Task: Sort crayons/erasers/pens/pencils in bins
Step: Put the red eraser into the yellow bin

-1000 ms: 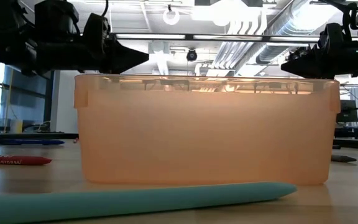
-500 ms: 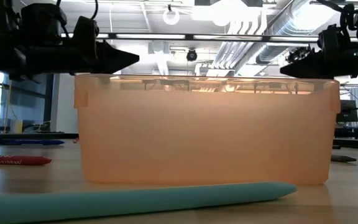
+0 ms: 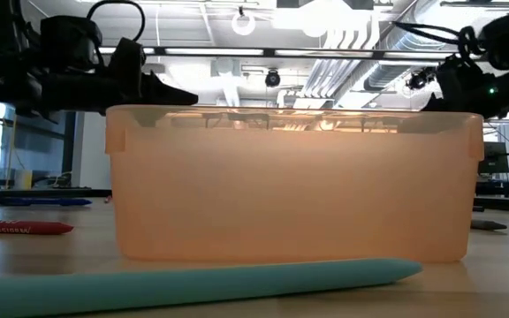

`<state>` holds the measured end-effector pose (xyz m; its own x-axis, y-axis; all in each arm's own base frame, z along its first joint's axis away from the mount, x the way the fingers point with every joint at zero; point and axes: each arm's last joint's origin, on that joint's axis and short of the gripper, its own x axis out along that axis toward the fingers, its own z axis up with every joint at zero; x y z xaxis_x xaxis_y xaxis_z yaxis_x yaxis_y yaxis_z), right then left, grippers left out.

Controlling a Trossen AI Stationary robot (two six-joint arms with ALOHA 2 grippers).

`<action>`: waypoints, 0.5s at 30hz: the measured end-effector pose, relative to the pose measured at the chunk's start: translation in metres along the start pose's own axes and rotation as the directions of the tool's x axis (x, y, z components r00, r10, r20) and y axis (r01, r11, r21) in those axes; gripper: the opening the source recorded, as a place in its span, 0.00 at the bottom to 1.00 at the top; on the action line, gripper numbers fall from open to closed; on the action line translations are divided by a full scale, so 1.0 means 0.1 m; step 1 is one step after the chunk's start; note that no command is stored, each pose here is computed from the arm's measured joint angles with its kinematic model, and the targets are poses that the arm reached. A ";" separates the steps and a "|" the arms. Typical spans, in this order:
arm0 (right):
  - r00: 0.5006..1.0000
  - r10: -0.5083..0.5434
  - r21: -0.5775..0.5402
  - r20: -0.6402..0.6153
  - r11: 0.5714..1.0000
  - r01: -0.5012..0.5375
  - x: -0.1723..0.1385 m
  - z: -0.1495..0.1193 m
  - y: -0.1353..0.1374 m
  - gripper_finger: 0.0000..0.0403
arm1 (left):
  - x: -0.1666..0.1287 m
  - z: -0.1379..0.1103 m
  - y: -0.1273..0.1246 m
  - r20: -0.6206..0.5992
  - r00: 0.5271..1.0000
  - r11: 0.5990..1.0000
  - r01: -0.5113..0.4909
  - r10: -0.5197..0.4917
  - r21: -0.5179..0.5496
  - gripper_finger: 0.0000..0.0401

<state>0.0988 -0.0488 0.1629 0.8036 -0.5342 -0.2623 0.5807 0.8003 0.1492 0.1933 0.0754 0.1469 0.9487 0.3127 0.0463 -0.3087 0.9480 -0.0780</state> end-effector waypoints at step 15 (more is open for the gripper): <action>0.892 -0.044 0.250 -0.450 0.953 0.173 0.08 0.14 0.07 0.05 | -0.01 0.00 0.08 -0.008 1.000 1.000 -0.012 0.012 -0.019 0.00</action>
<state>0.1111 -0.0517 0.1751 0.6323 -0.3892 -0.6699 0.7251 0.6018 0.3347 0.1902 0.0830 0.1460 0.9455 0.3234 0.0378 -0.3186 0.9429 -0.0971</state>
